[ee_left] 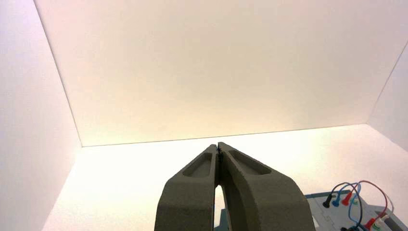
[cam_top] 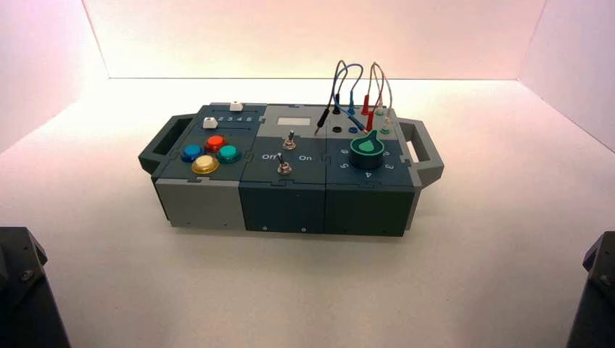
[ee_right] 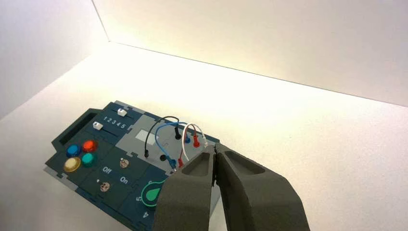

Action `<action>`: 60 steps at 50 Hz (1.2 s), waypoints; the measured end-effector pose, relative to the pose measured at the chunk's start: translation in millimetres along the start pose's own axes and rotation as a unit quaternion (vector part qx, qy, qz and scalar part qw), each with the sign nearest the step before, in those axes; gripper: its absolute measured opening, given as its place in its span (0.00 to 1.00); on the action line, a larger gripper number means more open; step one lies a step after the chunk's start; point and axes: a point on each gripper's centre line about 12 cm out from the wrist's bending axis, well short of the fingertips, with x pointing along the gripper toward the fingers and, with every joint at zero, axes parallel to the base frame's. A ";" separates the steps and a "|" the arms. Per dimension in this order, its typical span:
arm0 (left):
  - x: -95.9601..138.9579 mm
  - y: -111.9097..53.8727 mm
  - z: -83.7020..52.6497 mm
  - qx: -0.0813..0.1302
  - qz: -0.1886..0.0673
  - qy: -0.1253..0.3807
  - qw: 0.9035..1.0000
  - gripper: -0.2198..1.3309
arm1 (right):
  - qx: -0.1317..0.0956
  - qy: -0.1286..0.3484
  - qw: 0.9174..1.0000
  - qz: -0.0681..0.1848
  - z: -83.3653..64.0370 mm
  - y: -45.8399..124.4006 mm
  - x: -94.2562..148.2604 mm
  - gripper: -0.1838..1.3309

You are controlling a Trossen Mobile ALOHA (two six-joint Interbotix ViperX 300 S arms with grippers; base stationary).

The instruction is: Flip the bottom switch on with the right gripper.

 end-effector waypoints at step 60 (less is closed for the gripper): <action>57.9 -6.7 -42.7 0.005 -0.003 0.205 0.979 0.04 | -0.080 0.258 0.949 0.161 -11.2 107.4 102.8 0.03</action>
